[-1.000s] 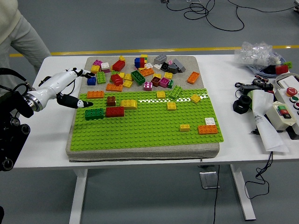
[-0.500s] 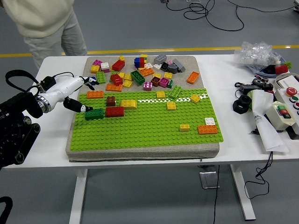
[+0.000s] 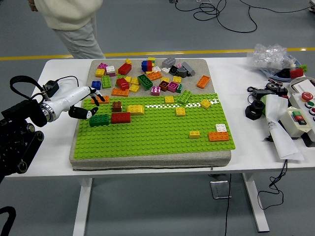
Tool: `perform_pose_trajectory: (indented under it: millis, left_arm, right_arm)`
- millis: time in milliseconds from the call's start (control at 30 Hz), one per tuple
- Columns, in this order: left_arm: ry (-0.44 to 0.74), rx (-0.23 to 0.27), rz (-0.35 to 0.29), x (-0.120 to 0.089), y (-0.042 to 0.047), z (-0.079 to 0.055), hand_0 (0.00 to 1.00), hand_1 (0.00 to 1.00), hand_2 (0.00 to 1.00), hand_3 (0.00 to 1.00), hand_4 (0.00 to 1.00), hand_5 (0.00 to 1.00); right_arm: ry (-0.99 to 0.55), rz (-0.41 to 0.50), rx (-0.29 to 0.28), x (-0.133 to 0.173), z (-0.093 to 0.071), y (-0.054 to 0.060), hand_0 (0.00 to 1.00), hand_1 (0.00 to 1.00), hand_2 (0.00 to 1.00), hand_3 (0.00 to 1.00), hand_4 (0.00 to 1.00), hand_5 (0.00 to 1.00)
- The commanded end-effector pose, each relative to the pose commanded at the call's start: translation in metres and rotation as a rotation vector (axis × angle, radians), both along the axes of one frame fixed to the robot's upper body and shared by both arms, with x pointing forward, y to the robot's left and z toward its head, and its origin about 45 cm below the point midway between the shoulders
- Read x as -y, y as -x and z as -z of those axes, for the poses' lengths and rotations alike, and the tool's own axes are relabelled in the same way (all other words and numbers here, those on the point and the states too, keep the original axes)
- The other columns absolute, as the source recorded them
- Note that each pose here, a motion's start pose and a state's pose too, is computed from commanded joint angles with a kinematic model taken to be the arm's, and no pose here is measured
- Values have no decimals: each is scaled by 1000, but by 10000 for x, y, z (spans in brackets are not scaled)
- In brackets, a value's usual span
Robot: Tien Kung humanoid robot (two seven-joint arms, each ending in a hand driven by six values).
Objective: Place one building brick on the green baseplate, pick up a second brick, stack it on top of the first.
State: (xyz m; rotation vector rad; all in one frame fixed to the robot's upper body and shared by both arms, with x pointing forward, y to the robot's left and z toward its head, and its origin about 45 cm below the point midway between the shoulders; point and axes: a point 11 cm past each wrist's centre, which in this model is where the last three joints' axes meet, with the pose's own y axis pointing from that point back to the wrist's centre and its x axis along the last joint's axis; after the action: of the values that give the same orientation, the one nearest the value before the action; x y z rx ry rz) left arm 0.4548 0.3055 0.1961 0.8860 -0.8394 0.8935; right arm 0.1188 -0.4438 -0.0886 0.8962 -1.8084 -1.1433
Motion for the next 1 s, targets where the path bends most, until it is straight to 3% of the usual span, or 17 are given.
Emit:
perform_pose_trajectory:
  millis: [267, 1000]
  left_arm:
    - [-2, -30, -9, 5, -6, 102, 979, 875, 806, 859, 918, 80]
    - [3, -89, -72, -71, -21, 388, 956, 856, 782, 842, 937, 113]
  right_arm:
    - [-1, 0, -2, 1, 0, 4, 791, 748, 789, 759, 918, 634]
    - [-2, 1, 2, -8, -2, -18, 792, 748, 787, 760, 920, 637]
